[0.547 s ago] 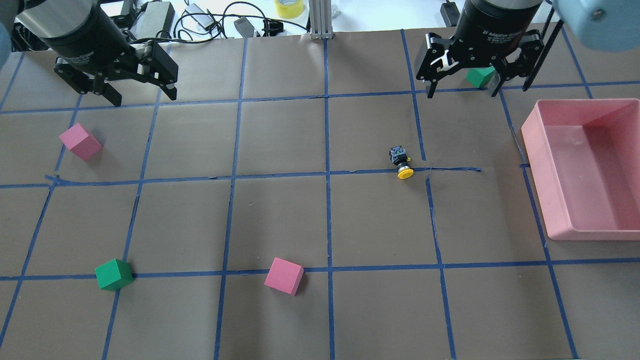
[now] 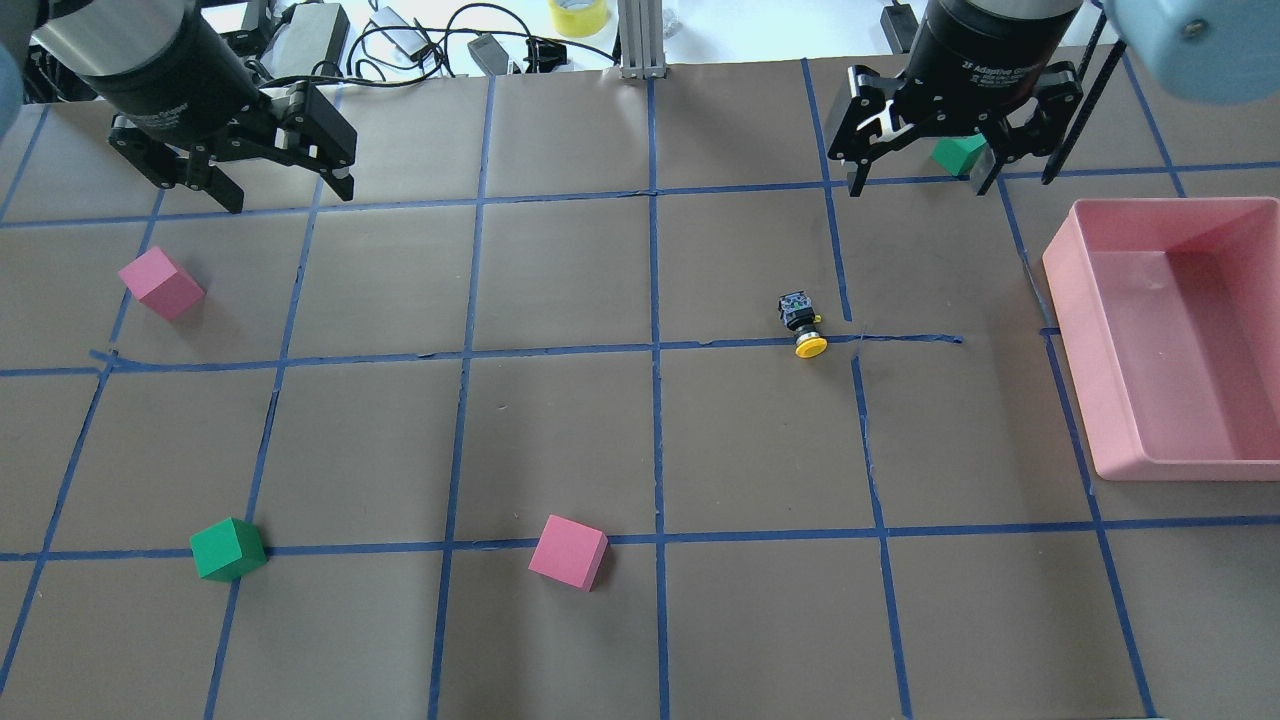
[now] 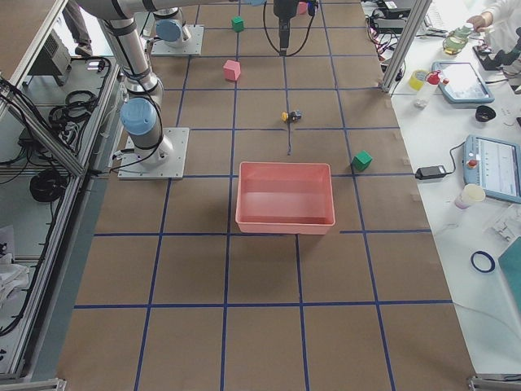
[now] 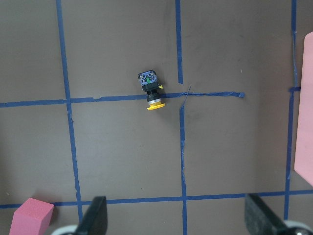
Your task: Align button upright
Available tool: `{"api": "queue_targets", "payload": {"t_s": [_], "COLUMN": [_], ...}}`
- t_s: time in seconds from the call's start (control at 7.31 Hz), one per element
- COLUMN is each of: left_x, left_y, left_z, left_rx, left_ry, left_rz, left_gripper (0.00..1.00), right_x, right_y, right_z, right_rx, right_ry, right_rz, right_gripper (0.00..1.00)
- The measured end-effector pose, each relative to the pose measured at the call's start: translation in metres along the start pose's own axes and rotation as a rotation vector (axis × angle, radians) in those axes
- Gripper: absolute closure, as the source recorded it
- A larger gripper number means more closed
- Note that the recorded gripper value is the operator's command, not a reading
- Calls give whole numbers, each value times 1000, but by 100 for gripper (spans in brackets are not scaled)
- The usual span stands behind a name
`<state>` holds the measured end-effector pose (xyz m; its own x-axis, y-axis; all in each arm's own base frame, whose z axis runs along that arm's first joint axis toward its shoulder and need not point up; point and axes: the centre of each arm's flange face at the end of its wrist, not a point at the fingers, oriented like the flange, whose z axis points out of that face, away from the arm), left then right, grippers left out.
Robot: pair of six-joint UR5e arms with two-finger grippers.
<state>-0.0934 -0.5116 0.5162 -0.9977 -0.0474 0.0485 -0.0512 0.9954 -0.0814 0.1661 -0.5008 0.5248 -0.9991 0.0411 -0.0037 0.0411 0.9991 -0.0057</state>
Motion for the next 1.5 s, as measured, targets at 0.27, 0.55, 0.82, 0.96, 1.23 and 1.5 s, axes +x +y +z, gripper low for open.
{"api": "queue_targets", "payload": {"t_s": [0.27,0.55,0.82,0.96,1.23,1.5], "left_x": [0,0,0,0,0,0], "left_y": [0,0,0,0,0,0], "left_z": [0,0,1,1,1,0], "left_rx": [0,-1,-2,-2,-2,-1], "left_ry": [0,0,0,0,0,0], "left_rz": [1,1,0,0,1,0], "left_gripper": [0,0,0,0,0,0], "right_x": [-1,-1,0,0,1,3], "right_y": [0,0,0,0,0,-1], "right_z": [1,1,2,2,4,5], "right_rx": [-2,-4,-7,-9,-12,-9], "right_ry": [-4,-4,-3,-3,-3,-3], "right_rz": [-1,-1,0,2,5,8], "right_gripper": [0,0,0,0,0,0]}}
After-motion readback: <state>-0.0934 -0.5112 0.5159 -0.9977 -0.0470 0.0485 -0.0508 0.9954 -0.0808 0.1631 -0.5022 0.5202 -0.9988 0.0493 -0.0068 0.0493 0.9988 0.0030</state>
